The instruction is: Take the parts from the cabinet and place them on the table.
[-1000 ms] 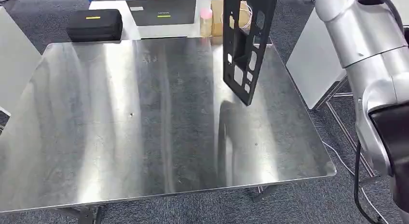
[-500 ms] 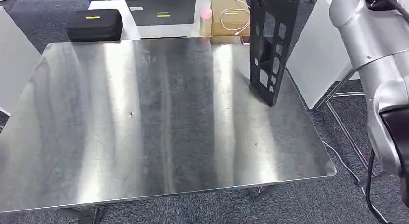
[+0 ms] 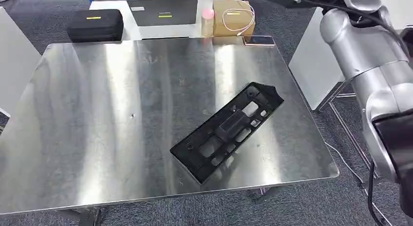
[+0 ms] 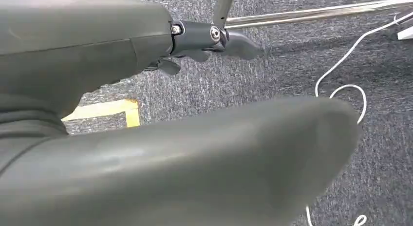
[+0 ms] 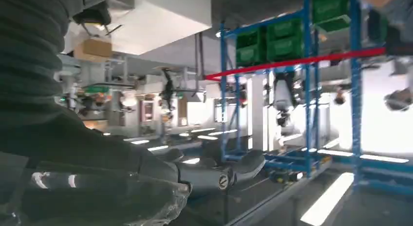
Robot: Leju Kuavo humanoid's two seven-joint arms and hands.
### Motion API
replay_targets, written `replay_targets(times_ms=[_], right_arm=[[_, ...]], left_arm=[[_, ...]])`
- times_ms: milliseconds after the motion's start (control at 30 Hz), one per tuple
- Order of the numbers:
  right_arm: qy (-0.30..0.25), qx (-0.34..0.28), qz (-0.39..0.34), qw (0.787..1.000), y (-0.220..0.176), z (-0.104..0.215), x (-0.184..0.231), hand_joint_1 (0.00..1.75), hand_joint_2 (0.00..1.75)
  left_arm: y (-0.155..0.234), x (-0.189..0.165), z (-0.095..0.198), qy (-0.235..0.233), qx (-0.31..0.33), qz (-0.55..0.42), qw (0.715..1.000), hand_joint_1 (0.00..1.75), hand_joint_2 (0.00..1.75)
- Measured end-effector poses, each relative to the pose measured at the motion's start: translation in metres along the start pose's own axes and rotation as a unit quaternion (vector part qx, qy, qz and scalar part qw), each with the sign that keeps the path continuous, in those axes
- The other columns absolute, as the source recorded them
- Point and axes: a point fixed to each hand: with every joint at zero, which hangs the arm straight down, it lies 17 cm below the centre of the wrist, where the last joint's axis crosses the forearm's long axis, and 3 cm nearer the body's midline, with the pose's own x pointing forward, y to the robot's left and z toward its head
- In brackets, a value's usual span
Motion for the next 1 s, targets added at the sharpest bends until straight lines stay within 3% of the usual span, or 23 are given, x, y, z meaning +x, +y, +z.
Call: replay_targets(times_ms=[200, 367, 533, 567, 767, 1000], right_arm=[[0.014, 0.026, 0.015, 0.999, 0.031, 0.003, 0.004, 0.00, 1.75], [0.091, -0.004, 0.034, 0.995, 0.019, 0.005, -0.038, 0.00, 1.75], [0.125, -0.029, 0.043, 0.991, 0.005, 0.009, -0.069, 0.00, 1.75], [0.136, -0.043, 0.048, 0.989, -0.001, 0.010, -0.077, 0.00, 0.00], [0.190, -0.102, 0.082, 0.973, -0.038, 0.027, -0.148, 0.00, 0.00], [0.202, -0.141, 0.113, 0.963, -0.052, 0.044, -0.191, 0.00, 0.00]], left_arm=[[-0.001, 0.003, 0.000, -0.006, -0.004, 0.005, 1.000, 0.00, 0.00], [-0.002, 0.003, 0.000, -0.008, -0.004, 0.007, 1.000, 0.00, 0.00], [-0.002, 0.003, 0.000, -0.007, -0.004, 0.006, 1.000, 0.00, 0.00], [-0.002, 0.003, 0.000, -0.006, -0.004, 0.006, 1.000, 0.00, 0.00], [-0.001, -0.004, 0.001, 0.013, 0.000, 0.011, 1.000, 0.00, 0.00], [-0.003, -0.004, 0.001, 0.013, 0.002, 0.012, 1.000, 0.00, 0.00]])
